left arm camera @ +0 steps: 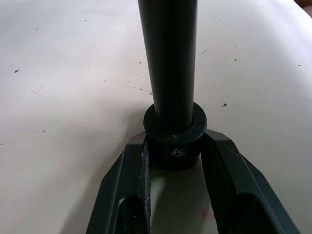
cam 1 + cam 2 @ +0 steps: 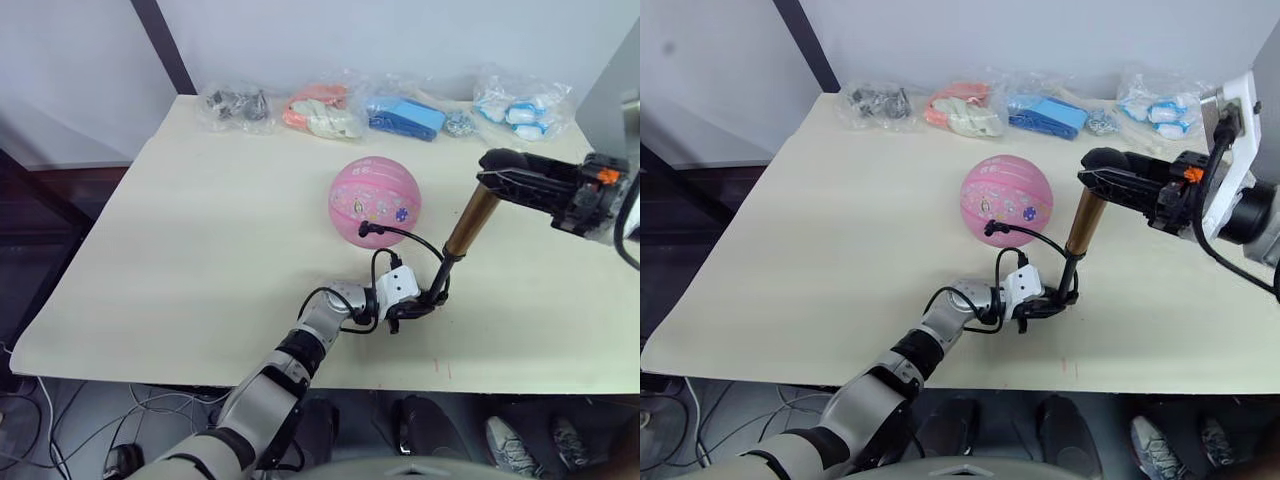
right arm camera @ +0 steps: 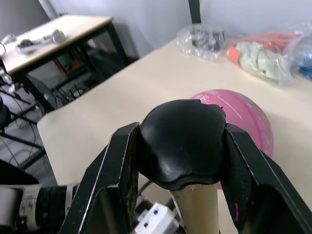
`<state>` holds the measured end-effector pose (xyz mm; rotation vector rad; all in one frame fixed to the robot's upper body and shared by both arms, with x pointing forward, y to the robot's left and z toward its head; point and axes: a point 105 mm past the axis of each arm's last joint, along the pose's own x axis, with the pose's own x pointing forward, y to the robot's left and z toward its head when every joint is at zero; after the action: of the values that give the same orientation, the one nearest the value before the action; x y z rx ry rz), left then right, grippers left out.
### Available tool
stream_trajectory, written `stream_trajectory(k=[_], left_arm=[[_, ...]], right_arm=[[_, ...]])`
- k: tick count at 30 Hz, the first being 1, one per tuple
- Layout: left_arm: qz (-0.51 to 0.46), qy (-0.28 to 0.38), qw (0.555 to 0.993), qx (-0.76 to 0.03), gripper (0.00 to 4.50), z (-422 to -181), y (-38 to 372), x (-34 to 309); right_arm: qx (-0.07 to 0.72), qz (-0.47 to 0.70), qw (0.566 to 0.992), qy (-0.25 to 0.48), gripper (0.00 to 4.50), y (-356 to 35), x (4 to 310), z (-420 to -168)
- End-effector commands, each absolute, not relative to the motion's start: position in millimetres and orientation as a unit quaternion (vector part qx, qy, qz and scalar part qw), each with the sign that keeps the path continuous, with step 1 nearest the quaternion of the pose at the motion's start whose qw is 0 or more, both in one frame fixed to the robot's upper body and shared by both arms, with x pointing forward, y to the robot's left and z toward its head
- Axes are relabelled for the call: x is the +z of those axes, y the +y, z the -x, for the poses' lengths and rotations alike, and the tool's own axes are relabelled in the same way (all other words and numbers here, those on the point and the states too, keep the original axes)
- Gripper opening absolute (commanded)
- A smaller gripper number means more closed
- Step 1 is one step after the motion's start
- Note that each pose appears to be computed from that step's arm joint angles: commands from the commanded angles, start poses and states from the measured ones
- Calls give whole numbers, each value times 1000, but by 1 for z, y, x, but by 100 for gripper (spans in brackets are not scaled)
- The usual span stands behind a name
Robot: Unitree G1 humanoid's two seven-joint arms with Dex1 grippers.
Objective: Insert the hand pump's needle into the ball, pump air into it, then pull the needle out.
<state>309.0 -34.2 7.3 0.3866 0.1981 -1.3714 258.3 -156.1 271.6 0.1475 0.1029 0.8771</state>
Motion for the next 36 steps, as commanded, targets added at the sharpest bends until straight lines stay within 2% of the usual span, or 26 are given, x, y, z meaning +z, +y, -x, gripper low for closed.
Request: stream_trajectory(k=[1, 7, 14, 19, 22, 27, 31, 36], left_arm=[[-195, 185, 735, -622, 102, -293, -10, -38], [-196, 186, 735, -622, 102, -293, -9, -38], [-196, 184, 736, -621, 102, -294, -10, -36], [-197, 184, 737, -620, 102, -294, -10, -36], [-197, 184, 737, -619, 102, -295, -8, -36], [-198, 185, 737, -619, 102, -294, -8, -37], [-196, 186, 737, -620, 102, -293, -9, -38], [-196, 187, 737, -620, 102, -293, -9, -39]], right_arm=[[407, -69, 907, 79, 172, -155, 240, -261], [401, -66, 904, 134, 172, -147, 186, -261], [379, -71, 897, 214, 172, -143, 105, -257], [375, -66, 894, 236, 172, -139, 80, -255], [369, -70, 904, 205, 172, -145, 99, -261], [365, -70, 919, 128, 172, -158, 154, -269], [383, -60, 920, 52, 172, -168, 225, -265], [394, -49, 918, 14, 172, -174, 275, -254]])
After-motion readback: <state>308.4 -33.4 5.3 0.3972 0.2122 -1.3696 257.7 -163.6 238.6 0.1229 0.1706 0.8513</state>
